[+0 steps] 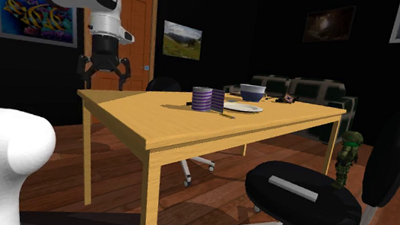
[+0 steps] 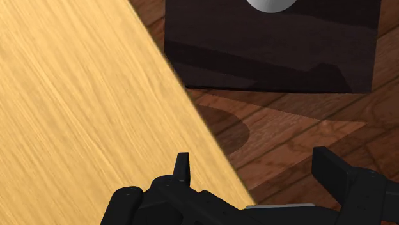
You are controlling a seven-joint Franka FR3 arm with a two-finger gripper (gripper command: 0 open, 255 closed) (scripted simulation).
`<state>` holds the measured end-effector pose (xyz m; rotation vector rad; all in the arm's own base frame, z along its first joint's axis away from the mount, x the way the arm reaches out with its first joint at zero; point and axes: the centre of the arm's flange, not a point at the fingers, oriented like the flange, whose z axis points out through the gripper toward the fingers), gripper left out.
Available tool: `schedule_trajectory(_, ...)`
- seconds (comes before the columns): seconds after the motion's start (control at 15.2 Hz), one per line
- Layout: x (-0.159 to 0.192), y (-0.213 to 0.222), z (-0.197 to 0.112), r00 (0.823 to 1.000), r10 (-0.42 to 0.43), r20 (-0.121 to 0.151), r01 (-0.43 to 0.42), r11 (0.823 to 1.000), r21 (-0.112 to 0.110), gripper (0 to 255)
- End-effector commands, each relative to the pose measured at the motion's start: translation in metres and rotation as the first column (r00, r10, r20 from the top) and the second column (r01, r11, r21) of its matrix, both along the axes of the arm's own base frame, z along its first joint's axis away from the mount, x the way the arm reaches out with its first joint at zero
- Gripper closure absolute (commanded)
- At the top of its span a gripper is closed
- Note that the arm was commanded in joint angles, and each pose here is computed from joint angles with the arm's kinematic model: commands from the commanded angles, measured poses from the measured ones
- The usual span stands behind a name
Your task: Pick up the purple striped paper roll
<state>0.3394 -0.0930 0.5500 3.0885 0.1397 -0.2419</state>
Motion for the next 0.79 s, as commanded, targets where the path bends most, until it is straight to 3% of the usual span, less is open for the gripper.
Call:
schedule_trajectory(0.0,0.013,-0.023,0.002,1.000,-0.013,0.012,0.013,1.000,-0.001,0)
schedule_trajectory(0.73,0.082,-0.145,0.017,0.993,-0.083,0.079,0.084,0.997,0.002,0)
